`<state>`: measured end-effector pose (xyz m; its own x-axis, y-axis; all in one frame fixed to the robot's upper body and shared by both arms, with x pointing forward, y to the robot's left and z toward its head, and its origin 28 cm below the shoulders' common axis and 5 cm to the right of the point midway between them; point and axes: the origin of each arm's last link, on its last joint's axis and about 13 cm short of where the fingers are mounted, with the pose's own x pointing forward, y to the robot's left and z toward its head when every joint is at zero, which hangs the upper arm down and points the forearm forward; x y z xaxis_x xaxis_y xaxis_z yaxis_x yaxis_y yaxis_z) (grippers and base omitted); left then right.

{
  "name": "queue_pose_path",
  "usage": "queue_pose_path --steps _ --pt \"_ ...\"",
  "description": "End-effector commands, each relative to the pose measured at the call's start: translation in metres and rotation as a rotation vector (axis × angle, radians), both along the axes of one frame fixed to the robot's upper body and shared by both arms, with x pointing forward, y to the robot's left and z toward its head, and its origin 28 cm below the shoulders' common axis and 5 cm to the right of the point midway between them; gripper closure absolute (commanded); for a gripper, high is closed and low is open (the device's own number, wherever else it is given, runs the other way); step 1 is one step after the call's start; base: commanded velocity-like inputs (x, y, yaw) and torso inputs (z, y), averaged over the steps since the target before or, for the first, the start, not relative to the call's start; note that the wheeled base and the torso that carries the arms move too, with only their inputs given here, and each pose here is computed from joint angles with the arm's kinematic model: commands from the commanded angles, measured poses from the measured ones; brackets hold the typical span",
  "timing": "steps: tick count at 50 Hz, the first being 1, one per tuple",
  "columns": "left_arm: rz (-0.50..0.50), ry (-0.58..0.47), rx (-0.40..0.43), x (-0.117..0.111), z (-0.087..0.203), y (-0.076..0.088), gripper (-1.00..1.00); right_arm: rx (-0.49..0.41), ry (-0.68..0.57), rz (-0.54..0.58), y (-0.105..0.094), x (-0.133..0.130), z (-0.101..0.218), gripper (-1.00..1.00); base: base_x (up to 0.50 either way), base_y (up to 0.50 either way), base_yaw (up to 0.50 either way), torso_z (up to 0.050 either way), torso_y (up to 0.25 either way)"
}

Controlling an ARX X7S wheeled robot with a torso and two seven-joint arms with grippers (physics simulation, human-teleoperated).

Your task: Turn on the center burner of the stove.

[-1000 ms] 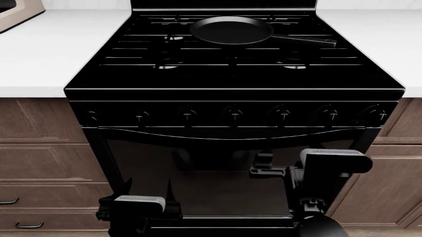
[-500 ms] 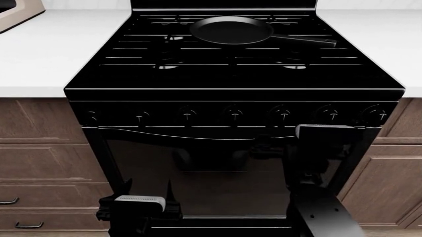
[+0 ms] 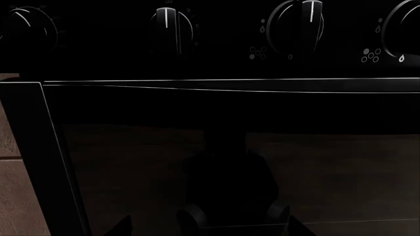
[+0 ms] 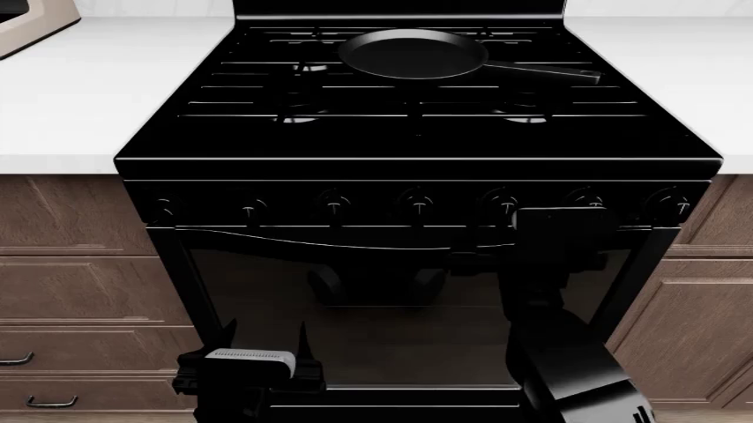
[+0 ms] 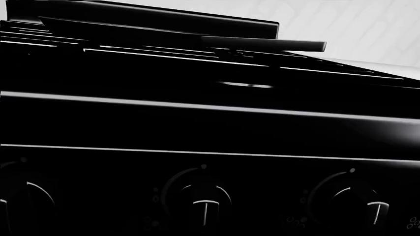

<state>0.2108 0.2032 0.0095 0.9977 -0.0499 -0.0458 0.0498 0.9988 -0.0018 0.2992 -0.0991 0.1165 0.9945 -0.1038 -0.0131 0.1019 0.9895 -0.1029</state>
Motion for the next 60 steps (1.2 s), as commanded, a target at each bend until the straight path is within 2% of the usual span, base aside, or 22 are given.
queue_pose_path --steps 1,12,23,24,45,53,60 --pt "-0.001 0.002 0.001 0.0 0.0 0.0 -1.0 -0.018 0.04 -0.012 -0.003 0.013 -0.009 -1.0 0.0 0.0 0.0 0.0 0.0" --pt "-0.002 0.004 0.001 0.0 0.0 0.0 -1.0 -0.011 0.057 -0.021 -0.002 0.026 -0.013 -1.0 0.0 0.0 0.0 0.0 0.0" --pt "-0.004 0.005 0.002 0.0 0.0 0.0 -1.0 -0.019 0.048 -0.013 0.0 0.027 -0.013 -1.0 0.0 0.0 0.0 0.0 0.0" --pt "-0.004 0.005 0.002 0.0 0.0 0.0 -1.0 -0.019 0.047 -0.014 -0.001 0.026 -0.013 1.0 0.0 0.0 0.0 0.0 0.0" --pt "-0.004 0.005 0.001 0.0 0.0 0.0 -1.0 -0.028 0.008 -0.017 -0.001 0.025 -0.01 1.0 0.0 0.0 0.0 0.0 0.0" --pt "-0.002 0.005 0.002 0.0 0.0 0.0 -1.0 -0.083 -0.01 0.008 -0.002 0.024 -0.01 1.0 0.0 0.0 0.0 0.0 0.0" --pt "-0.003 0.006 0.003 0.0 0.0 0.0 -1.0 -0.178 -0.043 0.011 -0.005 0.023 -0.011 1.0 0.0 0.0 0.0 0.0 0.0"
